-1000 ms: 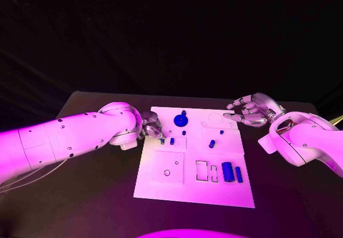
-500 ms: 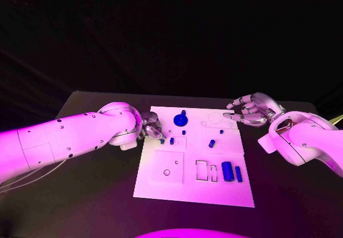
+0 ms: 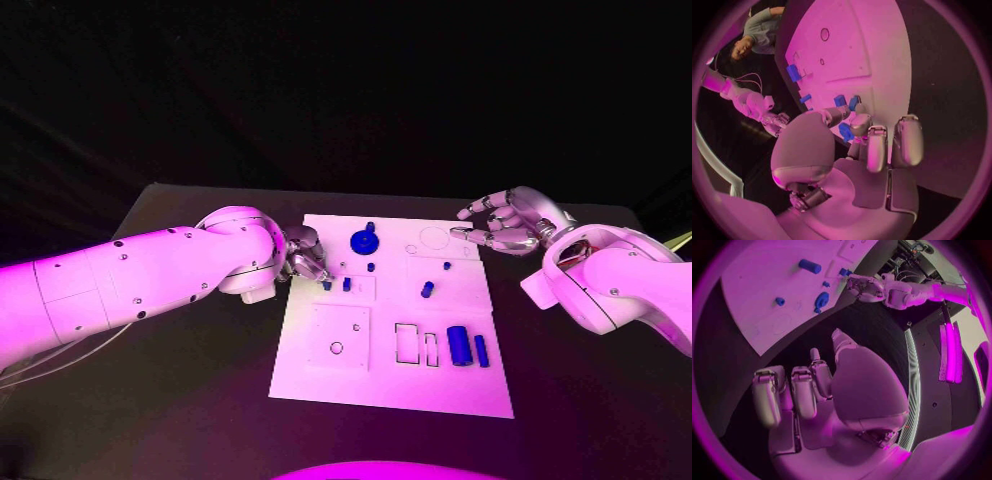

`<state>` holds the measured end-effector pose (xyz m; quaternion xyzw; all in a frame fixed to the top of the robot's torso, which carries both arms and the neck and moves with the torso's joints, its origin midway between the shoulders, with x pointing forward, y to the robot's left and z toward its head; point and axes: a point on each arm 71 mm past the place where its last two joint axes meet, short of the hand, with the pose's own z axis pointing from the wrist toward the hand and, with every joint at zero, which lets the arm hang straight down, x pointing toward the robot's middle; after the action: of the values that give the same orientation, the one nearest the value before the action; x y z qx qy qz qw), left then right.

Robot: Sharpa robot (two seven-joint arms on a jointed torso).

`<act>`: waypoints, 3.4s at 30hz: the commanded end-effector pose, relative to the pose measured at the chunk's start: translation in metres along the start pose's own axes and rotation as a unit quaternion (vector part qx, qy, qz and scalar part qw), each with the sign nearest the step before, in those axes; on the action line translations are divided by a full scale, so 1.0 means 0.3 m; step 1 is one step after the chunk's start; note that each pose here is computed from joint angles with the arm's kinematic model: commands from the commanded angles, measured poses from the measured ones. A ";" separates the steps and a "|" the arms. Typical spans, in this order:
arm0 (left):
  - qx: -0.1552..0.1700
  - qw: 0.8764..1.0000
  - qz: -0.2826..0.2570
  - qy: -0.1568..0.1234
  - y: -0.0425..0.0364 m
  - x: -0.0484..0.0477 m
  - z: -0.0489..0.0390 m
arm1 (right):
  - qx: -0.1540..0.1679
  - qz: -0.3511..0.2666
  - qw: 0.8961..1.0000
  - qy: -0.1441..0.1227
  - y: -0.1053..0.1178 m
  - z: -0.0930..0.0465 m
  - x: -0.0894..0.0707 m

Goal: Assemble the parts on the task board

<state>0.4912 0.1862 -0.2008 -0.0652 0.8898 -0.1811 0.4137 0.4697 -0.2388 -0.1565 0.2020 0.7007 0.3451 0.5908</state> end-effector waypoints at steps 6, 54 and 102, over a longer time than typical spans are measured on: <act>0.002 1.000 0.010 0.003 0.003 0.002 0.000 | -0.007 -0.002 1.000 0.005 0.003 -0.001 0.003; 0.003 1.000 0.001 0.009 -0.002 0.021 0.013 | -0.007 -0.001 1.000 0.004 0.002 -0.002 0.001; 0.004 0.997 -0.075 -0.008 0.033 0.000 -0.003 | -0.004 -0.002 1.000 0.001 -0.009 0.002 -0.006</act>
<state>0.4905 0.1967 -0.2058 -0.1049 0.8868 -0.1914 0.4075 0.4711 -0.2426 -0.1572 0.2045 0.6998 0.3424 0.5926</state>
